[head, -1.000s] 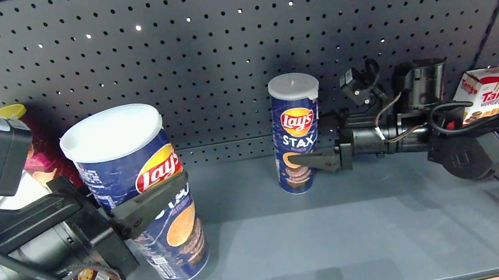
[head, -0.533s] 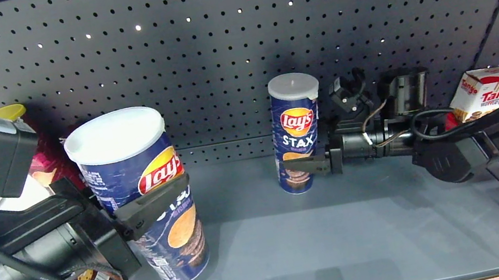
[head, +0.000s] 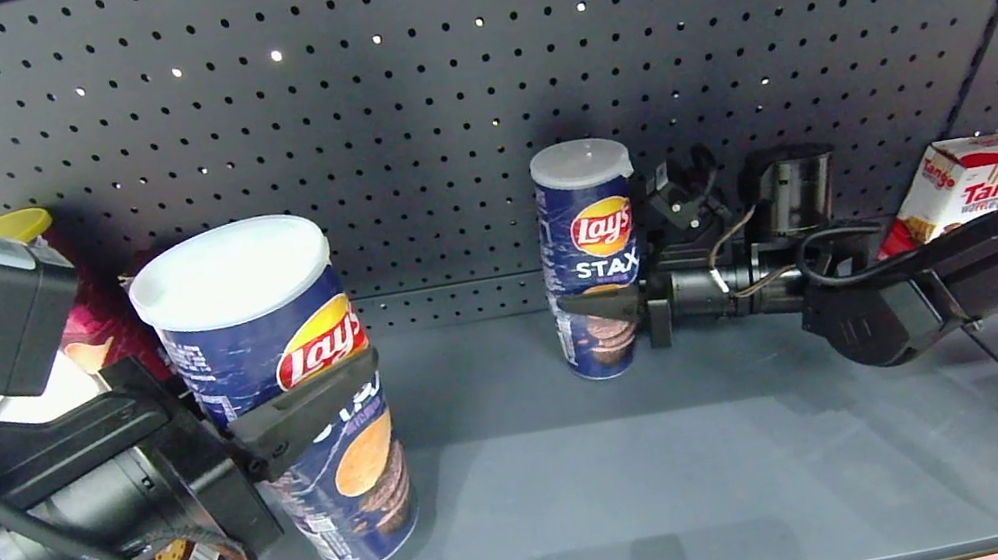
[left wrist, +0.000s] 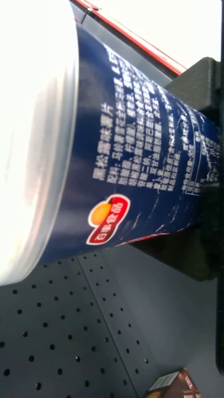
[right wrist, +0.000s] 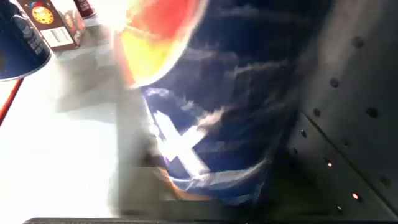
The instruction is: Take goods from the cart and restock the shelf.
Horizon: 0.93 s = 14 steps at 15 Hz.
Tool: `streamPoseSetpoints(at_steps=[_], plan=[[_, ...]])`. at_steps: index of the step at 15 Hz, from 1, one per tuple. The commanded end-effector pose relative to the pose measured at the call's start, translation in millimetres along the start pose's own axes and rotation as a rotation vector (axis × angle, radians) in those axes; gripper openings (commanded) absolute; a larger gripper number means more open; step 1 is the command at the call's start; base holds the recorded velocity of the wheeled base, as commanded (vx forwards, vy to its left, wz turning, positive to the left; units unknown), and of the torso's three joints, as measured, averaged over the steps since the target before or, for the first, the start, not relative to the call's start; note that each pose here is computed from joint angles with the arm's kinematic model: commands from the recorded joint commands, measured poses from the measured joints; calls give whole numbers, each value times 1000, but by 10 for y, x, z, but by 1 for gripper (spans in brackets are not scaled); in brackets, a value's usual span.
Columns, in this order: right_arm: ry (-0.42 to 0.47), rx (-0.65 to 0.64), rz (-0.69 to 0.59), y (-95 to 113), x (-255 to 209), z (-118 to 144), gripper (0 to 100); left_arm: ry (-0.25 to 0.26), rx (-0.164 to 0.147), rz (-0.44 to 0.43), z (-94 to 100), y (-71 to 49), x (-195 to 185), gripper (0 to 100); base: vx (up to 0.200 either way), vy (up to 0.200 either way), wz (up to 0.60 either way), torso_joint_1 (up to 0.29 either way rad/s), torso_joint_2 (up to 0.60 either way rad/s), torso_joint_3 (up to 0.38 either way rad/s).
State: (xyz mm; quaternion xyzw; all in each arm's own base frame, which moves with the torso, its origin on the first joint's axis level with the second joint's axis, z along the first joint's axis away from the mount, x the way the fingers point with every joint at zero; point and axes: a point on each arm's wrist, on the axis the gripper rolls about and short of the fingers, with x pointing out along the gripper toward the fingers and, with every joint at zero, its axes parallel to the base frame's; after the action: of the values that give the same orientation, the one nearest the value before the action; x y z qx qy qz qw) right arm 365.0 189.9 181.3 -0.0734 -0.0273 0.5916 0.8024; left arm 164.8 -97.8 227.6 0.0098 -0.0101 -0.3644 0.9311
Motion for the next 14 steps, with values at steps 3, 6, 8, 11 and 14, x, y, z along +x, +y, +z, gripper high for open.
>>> streamPoseSetpoints(at_steps=[3, 6, 8, 11, 14], plan=[[-7, -8, 1, 49, -37, 74, 0, 0, 0, 1, -1, -1, -4, 0, 0, 0, 0, 0, 0, 0], [-27, -27, 6, 172, -102, 254, 0, -2, 1, 2, 1, -2, -12, 0, 0, 0, 0, 0, 0, 0], [-40, -34, 10, 264, -147, 371, 0, -2, 2, 2, 1, -2, -12, 0, 0, 0, 0, 0, 0, 0], [-34, -34, -51, 564, -227, 498, 0, -8, 5, 2, 13, -5, -25, 0, 0, 0, 0, 0, 0, 0], [-40, -37, -68, 923, -284, 641, 0, -12, 8, 2, 19, -10, -44, 0, 0, 0, 0, 0, 0, 0]])
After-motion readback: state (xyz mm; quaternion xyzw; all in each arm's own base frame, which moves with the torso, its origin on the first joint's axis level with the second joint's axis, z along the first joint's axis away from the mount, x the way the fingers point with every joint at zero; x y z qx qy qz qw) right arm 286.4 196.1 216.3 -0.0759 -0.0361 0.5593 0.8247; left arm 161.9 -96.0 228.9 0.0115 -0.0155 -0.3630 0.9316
